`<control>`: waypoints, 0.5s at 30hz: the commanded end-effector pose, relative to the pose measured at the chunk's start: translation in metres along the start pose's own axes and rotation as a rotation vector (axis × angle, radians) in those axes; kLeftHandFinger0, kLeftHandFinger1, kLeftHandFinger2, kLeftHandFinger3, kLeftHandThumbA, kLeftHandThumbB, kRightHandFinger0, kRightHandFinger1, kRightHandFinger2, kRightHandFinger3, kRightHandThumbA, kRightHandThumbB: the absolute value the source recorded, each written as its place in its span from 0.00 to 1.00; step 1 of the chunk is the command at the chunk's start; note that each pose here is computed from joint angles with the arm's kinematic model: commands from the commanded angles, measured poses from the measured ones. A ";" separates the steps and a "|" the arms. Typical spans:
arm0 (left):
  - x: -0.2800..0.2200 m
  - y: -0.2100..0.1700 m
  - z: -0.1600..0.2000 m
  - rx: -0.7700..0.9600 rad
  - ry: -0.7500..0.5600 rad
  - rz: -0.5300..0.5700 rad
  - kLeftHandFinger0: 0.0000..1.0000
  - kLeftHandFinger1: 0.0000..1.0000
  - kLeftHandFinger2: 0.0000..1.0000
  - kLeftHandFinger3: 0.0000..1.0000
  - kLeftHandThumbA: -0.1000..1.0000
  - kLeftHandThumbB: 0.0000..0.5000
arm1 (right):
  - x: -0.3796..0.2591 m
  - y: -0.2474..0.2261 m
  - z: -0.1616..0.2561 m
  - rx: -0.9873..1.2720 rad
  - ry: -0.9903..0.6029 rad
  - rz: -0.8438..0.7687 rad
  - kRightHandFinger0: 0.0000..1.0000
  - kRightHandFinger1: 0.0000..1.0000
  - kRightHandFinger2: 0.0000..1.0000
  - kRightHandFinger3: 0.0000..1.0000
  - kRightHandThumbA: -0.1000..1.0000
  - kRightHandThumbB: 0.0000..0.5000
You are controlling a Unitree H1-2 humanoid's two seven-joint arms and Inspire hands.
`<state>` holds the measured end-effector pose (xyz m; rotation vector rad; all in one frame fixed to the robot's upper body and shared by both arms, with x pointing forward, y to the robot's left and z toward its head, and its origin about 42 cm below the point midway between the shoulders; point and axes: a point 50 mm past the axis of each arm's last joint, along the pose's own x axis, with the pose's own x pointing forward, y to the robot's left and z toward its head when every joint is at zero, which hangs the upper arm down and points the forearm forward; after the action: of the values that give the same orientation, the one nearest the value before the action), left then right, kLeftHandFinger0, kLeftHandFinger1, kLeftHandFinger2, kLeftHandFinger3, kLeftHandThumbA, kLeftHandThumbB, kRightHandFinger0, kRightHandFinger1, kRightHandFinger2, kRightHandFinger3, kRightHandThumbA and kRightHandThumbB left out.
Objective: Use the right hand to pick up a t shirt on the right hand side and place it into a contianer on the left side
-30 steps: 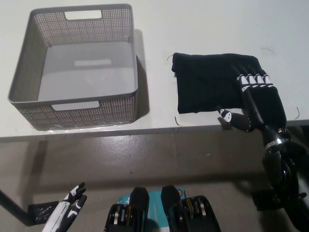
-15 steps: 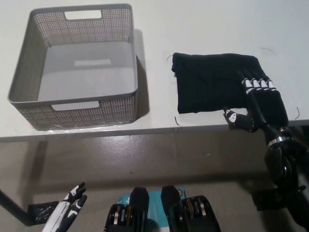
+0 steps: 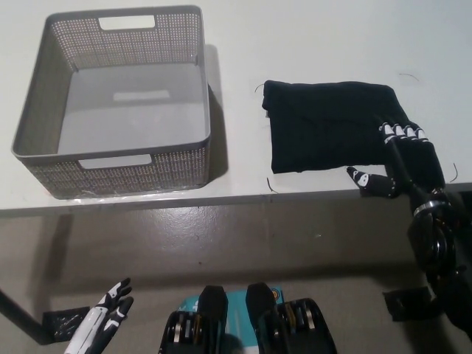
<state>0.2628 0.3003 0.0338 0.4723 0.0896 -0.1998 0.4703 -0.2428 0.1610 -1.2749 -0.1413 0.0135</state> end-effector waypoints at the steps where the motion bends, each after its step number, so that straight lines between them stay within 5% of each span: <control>1: 0.004 0.014 0.010 0.027 -0.036 0.001 0.85 0.93 1.00 1.00 1.00 0.92 | 0.020 -0.024 0.008 0.045 -0.003 -0.084 1.00 1.00 1.00 1.00 0.85 1.00; 7: 0.003 0.014 0.009 0.020 -0.035 -0.003 0.88 0.93 1.00 1.00 1.00 0.90 | 0.031 -0.018 0.020 0.040 0.017 -0.078 1.00 1.00 1.00 1.00 0.73 1.00; 8: 0.004 0.013 0.010 0.023 -0.040 -0.003 0.86 0.93 1.00 1.00 1.00 0.92 | 0.037 -0.022 0.025 0.119 -0.003 -0.156 1.00 1.00 1.00 1.00 0.42 0.92; 10: 0.005 0.012 0.011 0.023 -0.041 -0.004 0.86 0.92 1.00 1.00 1.00 0.92 | 0.038 -0.023 0.024 0.128 -0.005 -0.168 1.00 1.00 1.00 1.00 0.40 0.95; 11: 0.006 0.012 0.011 0.024 -0.045 -0.004 0.86 0.93 1.00 1.00 1.00 0.95 | 0.044 -0.029 0.031 0.254 -0.041 -0.296 1.00 1.00 1.00 1.00 0.02 0.64; 12: 0.007 0.014 0.012 0.023 -0.045 -0.003 0.86 0.93 1.00 1.00 1.00 0.95 | 0.048 -0.033 0.036 0.314 -0.045 -0.324 1.00 1.00 0.86 0.90 0.00 0.51; 13: 0.006 0.014 0.012 0.023 -0.044 0.000 0.86 0.93 1.00 1.00 1.00 0.94 | 0.052 -0.036 0.040 0.320 -0.053 -0.327 0.87 0.79 0.72 0.75 0.00 0.48; 15: 0.006 0.016 0.012 0.028 -0.044 0.003 0.86 0.93 1.00 1.00 1.00 0.92 | 0.056 -0.039 0.047 0.309 -0.075 -0.330 0.70 0.62 0.60 0.65 0.00 0.51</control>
<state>0.2634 0.2998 0.0349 0.4729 0.0919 -0.2090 0.4924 -0.2211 0.1570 -1.1064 -0.1431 -0.0685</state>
